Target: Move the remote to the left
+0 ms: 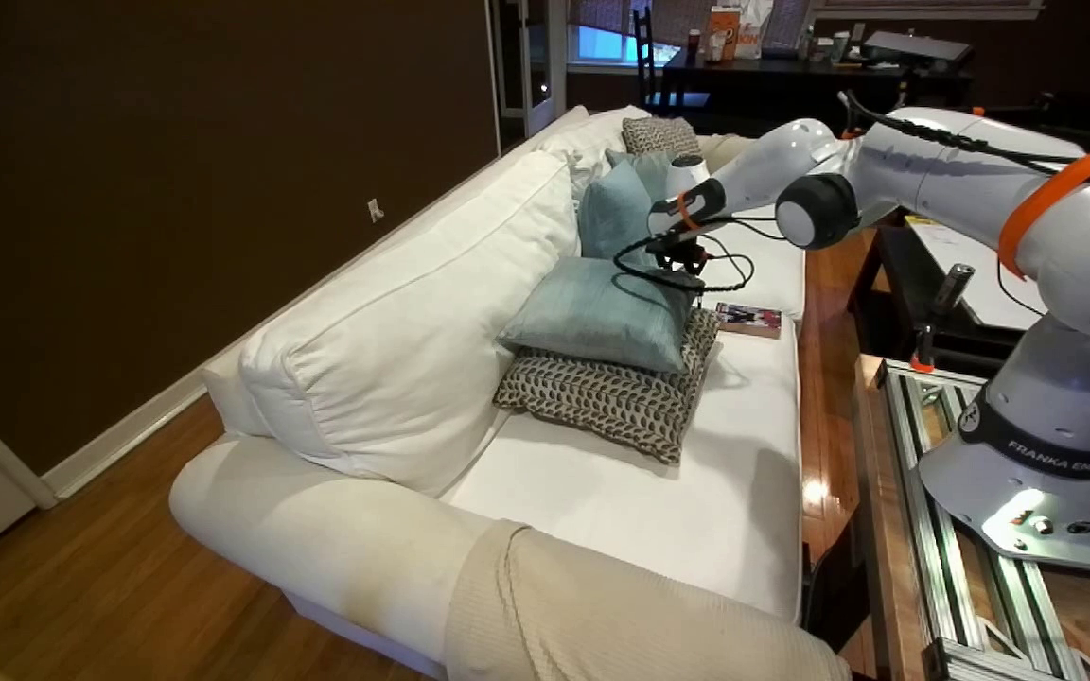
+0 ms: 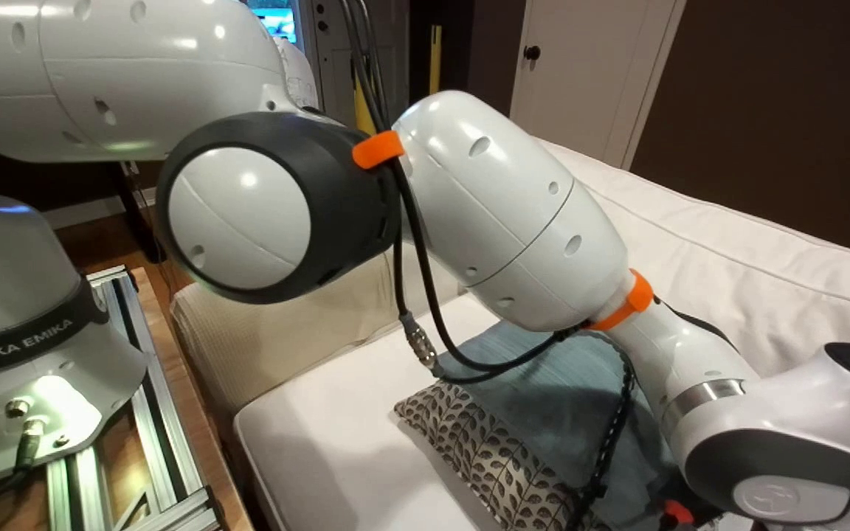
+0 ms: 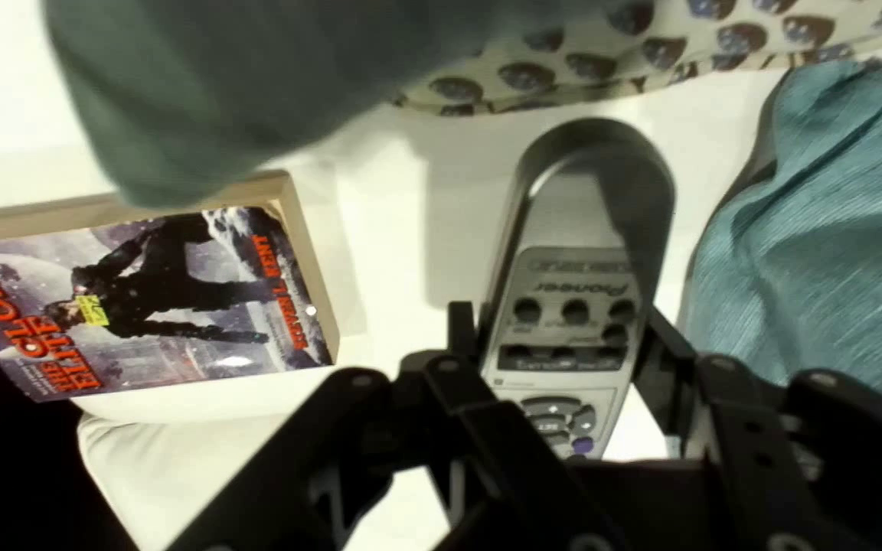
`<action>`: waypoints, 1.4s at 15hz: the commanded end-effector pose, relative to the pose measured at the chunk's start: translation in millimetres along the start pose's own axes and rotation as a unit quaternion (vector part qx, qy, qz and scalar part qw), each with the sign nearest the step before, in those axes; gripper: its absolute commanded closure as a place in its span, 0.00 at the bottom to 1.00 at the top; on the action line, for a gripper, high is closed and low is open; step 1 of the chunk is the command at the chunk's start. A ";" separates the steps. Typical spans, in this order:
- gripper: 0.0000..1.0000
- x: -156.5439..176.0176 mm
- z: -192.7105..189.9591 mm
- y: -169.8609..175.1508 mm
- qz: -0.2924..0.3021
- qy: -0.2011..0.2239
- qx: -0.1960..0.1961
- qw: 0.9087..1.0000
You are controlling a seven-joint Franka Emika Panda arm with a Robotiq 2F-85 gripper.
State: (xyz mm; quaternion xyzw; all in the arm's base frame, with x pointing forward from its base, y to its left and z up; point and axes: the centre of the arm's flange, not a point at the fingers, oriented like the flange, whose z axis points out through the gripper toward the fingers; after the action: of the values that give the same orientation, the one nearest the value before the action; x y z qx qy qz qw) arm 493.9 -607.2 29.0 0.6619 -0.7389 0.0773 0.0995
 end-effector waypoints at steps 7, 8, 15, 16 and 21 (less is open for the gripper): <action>0.73 8.0 -21.5 45.7 -0.018 0.010 -0.024 0.999; 0.73 5.3 -24.6 50.1 -0.018 -0.007 -0.022 1.000; 0.73 -27.6 -29.3 77.4 -0.067 -0.023 0.008 0.997; 0.73 -34.0 -29.8 81.2 -0.072 -0.024 0.014 0.997; 0.73 -64.6 -33.4 100.6 -0.078 -0.045 0.024 0.996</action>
State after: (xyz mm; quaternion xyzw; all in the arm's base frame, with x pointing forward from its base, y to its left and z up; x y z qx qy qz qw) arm 439.0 -573.2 27.1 0.7186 -0.6884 0.0635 0.0754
